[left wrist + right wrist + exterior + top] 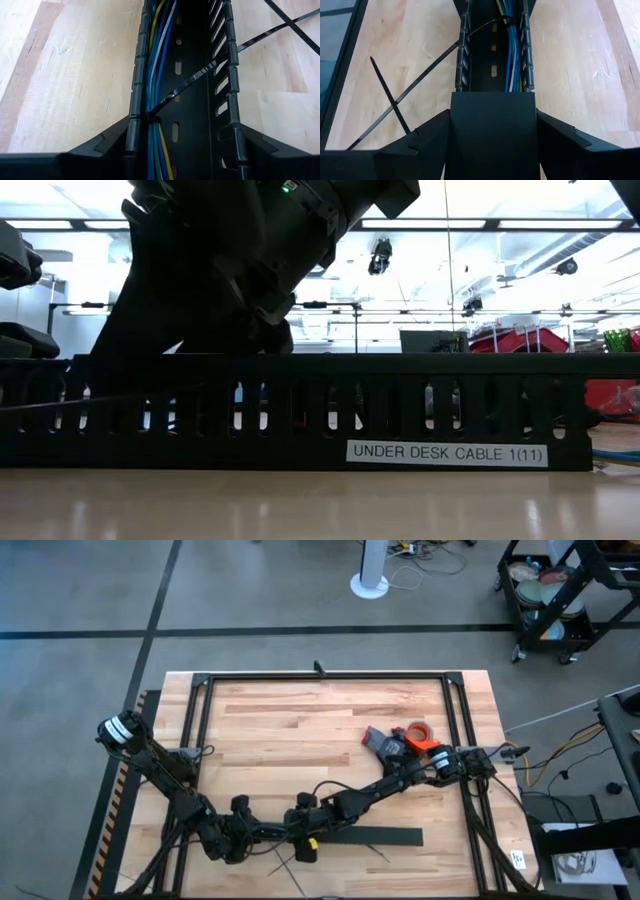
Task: Ziptie cables
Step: Insert the black cable duct cover into the black cable duct
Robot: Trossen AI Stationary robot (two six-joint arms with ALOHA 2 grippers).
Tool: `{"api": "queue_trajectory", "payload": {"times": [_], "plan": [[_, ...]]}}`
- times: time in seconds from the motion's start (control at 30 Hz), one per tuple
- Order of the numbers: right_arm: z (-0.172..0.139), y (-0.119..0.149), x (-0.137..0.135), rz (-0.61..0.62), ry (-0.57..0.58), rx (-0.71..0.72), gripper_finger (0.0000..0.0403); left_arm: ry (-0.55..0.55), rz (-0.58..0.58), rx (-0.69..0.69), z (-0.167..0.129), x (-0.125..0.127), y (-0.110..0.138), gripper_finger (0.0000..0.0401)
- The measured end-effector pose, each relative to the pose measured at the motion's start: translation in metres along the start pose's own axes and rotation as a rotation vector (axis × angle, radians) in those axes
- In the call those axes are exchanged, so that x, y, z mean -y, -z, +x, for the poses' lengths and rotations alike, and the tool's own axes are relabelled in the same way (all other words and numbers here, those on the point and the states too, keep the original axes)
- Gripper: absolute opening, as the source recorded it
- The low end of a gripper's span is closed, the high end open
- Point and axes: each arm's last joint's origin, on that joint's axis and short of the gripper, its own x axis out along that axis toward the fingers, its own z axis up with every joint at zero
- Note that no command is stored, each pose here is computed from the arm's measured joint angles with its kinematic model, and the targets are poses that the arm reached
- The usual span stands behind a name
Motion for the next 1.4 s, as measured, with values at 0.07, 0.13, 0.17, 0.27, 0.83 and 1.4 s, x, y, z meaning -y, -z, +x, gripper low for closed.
{"api": "queue_trajectory", "payload": {"times": [0.07, 0.13, 0.17, 0.27, 0.83, 1.4], "plan": [[0.0000, -0.0001, 0.0003, 0.018, 0.005, 0.002, 0.0230, -0.002, -0.003, 0.005, -0.0001, 0.0000, -0.0003, 0.0233], [-0.0001, -0.0005, 0.0014, 0.037, 0.010, 0.003, 0.0225, -0.001, -0.014, 0.010, 0.0002, 0.0001, -0.0011, 0.0233], [-0.0001, -0.0005, 0.0018, 0.043, 0.016, 0.003, 0.0223, -0.001, -0.022, 0.012, 0.0005, -0.0001, -0.0016, 0.0232], [-0.0002, -0.0017, 0.0028, 0.034, 0.017, 0.012, 0.0224, -0.001, -0.043, 0.012, 0.0008, -0.0005, -0.0021, 0.0232], [0.0002, -0.0027, 0.0057, 0.018, 0.044, 0.024, 0.0235, -0.025, -0.046, 0.024, 0.0075, 0.0003, -0.0035, 0.0232], [-0.0006, 0.0002, 0.0026, 0.090, 0.056, 0.005, 0.0242, -0.056, -0.049, 0.021, 0.0078, -0.0026, -0.0032, 0.0233]]}}
